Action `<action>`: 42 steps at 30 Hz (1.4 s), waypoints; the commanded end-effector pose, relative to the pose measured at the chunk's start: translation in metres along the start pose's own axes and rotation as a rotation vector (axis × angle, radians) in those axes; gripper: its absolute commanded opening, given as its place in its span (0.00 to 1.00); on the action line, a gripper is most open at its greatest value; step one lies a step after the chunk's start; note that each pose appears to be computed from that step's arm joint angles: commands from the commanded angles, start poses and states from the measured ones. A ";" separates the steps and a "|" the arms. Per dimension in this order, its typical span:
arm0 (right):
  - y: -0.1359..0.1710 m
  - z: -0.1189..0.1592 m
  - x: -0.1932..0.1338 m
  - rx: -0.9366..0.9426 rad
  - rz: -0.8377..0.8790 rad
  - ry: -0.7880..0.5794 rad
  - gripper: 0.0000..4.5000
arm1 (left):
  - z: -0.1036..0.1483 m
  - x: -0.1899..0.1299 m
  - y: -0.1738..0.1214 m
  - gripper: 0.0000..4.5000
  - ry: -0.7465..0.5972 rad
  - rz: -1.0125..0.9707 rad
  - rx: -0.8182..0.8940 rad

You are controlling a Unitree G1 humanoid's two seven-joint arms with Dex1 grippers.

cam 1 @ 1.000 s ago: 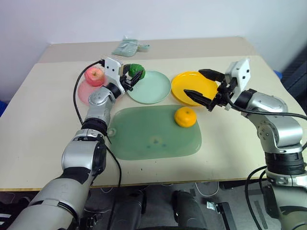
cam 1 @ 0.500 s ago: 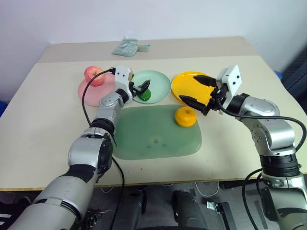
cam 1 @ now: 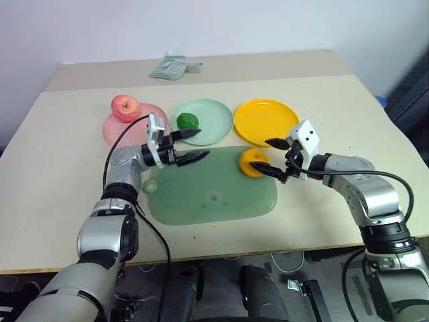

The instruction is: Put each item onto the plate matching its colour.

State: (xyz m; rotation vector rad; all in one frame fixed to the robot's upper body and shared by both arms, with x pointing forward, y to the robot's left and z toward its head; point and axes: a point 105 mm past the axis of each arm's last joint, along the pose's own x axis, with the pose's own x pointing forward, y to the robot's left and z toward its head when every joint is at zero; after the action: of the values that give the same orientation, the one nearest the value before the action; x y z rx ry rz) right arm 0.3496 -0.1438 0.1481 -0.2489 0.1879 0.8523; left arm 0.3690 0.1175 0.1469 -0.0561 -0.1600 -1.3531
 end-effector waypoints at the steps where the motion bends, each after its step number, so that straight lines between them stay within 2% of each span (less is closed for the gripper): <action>1: -0.006 0.010 0.002 0.026 -0.030 -0.037 1.00 | 0.021 -0.009 -0.006 0.99 -0.031 -0.043 0.056; 4: -0.003 0.003 0.004 0.049 -0.009 -0.009 1.00 | 0.022 -0.016 -0.012 0.99 -0.007 -0.052 0.065; 7: -0.001 -0.003 0.006 0.060 0.000 0.017 0.81 | 0.028 -0.019 -0.017 1.00 0.000 -0.053 0.071; 9: 0.000 0.000 0.006 0.049 0.007 0.005 0.64 | 0.032 -0.021 -0.019 1.00 0.006 -0.049 0.079; 10: 0.000 0.001 0.006 0.034 0.004 0.006 0.63 | 0.034 -0.022 -0.020 1.00 0.008 -0.044 0.082; 17: -0.015 0.025 0.007 0.013 -0.061 -0.077 0.63 | 0.041 -0.023 -0.020 1.00 -0.006 -0.012 0.101; 19: -0.038 0.055 0.007 0.016 -0.167 -0.200 0.63 | 0.049 -0.022 -0.016 1.00 -0.046 0.028 0.094; 21: -0.060 0.068 0.008 0.007 -0.280 -0.254 0.63 | 0.052 -0.021 -0.013 1.00 -0.056 0.059 0.090; 24: -0.085 0.064 0.017 0.005 -0.408 -0.233 0.63 | 0.047 -0.019 -0.011 1.00 -0.037 0.088 0.108; 29: -0.098 0.049 0.039 0.022 -0.452 -0.197 0.63 | 0.042 -0.017 -0.010 1.00 -0.027 0.127 0.102; 31: -0.100 0.037 0.048 0.051 -0.451 -0.167 0.87 | 0.041 -0.018 -0.010 1.00 -0.022 0.137 0.108; 32: -0.100 0.033 0.050 0.065 -0.448 -0.154 0.95 | 0.040 -0.020 -0.011 1.00 -0.017 0.140 0.110; 33: -0.100 0.030 0.052 0.054 -0.449 -0.141 0.99 | 0.040 -0.021 -0.012 1.00 -0.013 0.144 0.114; 35: -0.102 0.028 0.052 0.042 -0.451 -0.135 0.99 | 0.041 -0.026 -0.012 1.00 -0.011 0.154 0.120; 38: -0.104 0.041 0.048 0.020 -0.445 -0.194 0.99 | 0.042 -0.033 -0.010 1.00 -0.008 0.173 0.129; 42: -0.090 0.072 0.033 -0.061 -0.330 -0.351 0.99 | 0.041 -0.042 -0.008 1.00 0.002 0.190 0.133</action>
State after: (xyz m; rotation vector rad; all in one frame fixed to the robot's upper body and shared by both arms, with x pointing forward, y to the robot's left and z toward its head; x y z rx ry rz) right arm 0.4516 -0.1571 0.1811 -0.1592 -0.0483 0.5170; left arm 0.3501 0.1540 0.1727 0.0238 -0.1963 -1.1676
